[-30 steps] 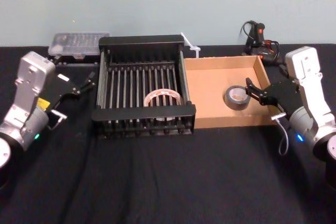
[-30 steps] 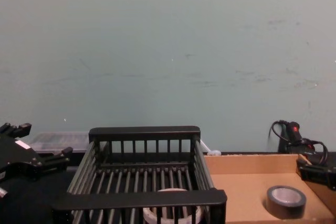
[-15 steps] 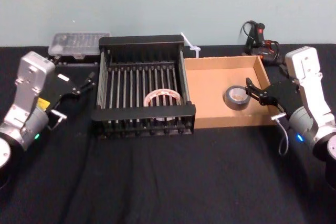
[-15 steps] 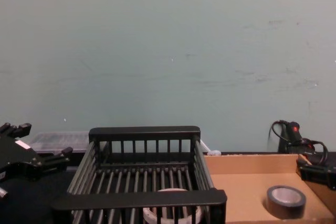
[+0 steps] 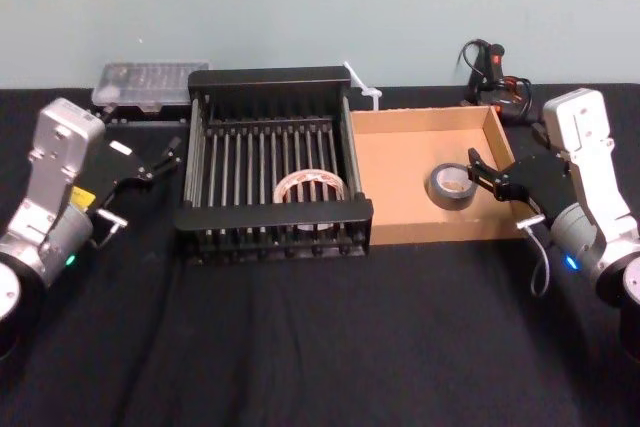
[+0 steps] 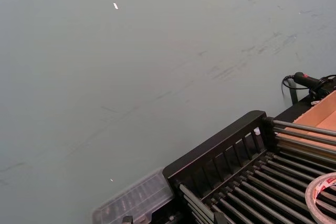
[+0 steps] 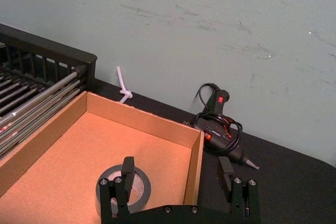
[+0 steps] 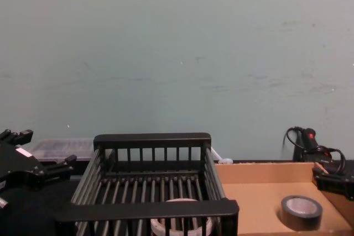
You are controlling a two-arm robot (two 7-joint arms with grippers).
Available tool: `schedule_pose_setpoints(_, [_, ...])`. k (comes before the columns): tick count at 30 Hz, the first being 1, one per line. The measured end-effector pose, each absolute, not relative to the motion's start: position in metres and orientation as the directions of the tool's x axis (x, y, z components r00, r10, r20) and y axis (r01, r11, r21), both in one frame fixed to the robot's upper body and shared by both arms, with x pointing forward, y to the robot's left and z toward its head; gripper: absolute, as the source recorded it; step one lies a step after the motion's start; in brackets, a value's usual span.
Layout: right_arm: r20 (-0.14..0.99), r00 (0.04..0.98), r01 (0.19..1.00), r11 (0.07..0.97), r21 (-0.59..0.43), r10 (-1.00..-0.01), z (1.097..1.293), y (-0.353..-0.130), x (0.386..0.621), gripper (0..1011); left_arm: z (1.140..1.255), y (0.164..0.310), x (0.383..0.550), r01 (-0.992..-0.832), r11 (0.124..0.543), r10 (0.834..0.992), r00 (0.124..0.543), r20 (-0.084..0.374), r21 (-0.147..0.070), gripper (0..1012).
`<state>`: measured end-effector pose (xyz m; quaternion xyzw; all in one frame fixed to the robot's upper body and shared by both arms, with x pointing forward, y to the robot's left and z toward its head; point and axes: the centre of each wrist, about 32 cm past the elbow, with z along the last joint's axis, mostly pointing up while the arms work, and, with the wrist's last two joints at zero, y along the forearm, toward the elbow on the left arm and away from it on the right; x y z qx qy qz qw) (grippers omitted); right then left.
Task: Pick up the white tape and place it into the black box , Pick up the silver tape and place it into the brown box.
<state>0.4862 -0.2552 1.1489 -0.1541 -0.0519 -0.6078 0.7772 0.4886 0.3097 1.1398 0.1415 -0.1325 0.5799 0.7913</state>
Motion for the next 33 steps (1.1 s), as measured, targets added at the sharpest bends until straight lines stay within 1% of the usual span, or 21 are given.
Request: schedule_pose_setpoints(33, [0.268, 0.256, 0.961, 0.214, -0.176, -0.929, 1.1489, -0.2552, 0.4862, 1003, 1.1398, 0.3096, 0.4886, -0.955, 0.287, 0.88, 0.292, 0.374, 0.07, 1001])
